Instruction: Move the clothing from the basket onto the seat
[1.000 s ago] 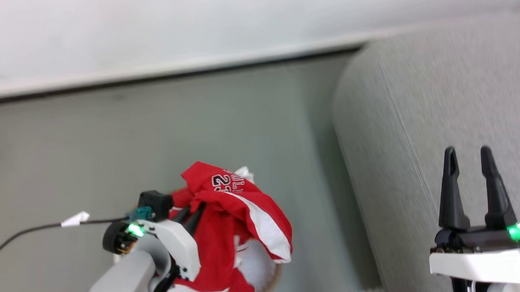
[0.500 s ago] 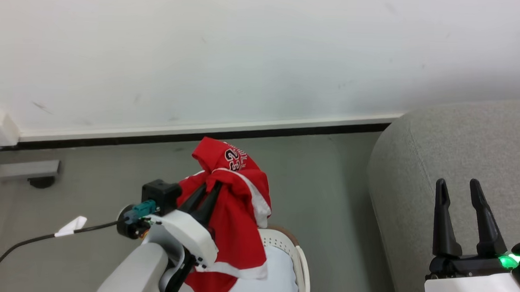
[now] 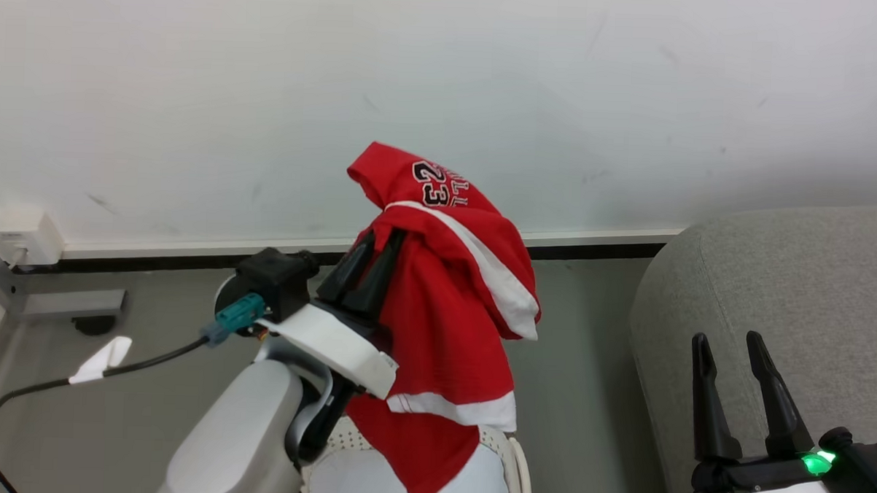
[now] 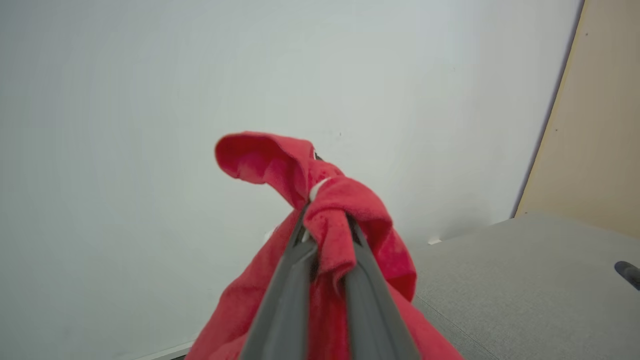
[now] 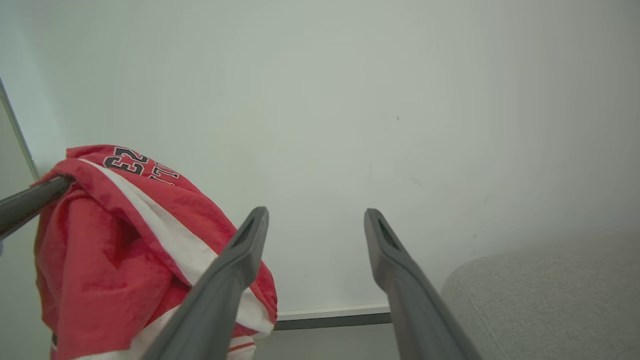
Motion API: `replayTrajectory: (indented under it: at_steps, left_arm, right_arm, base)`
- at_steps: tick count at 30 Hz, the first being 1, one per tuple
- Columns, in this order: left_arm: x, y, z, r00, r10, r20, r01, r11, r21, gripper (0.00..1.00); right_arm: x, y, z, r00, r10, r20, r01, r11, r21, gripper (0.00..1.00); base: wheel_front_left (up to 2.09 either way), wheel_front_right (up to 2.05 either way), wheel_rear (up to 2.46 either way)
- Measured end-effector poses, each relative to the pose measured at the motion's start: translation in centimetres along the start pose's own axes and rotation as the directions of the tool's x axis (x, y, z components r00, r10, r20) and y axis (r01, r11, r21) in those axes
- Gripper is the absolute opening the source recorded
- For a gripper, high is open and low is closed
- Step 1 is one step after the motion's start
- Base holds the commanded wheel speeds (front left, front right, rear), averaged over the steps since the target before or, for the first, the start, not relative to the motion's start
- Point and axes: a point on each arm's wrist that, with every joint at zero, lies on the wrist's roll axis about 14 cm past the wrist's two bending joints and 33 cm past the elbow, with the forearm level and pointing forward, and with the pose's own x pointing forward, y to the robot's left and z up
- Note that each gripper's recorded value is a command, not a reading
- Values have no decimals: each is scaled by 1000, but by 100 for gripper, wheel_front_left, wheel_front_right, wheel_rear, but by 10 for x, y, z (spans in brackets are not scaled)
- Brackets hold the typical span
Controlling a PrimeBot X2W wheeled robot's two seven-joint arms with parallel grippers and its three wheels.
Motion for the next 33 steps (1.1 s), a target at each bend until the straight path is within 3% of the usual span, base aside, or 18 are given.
replayTrajectory:
  at_steps: [12,19,25,33]
  left_arm:
    - [3,-3,15,999,-2,40,1,1000,12,0]
    - [0,-2,9,1000,9,20,-9,1000,6,0]
    - [-4,-13,4,1000,-12,2,12,1000,4,0]
    - [-16,-36,-11,997,-61,-47,60,998,-6,0]
  right_arm:
    - [-3,21,-8,998,58,-25,-58,998,21,100]
    - [-4,54,-32,982,161,-96,-155,986,67,100]
    - [-3,93,-55,934,313,-173,-300,949,98,100]
    - [-6,135,-95,830,457,-319,-430,889,156,100]
  base:
    - [0,0,0]
    - [0,0,0]
    - [0,0,0]
    - [0,0,0]
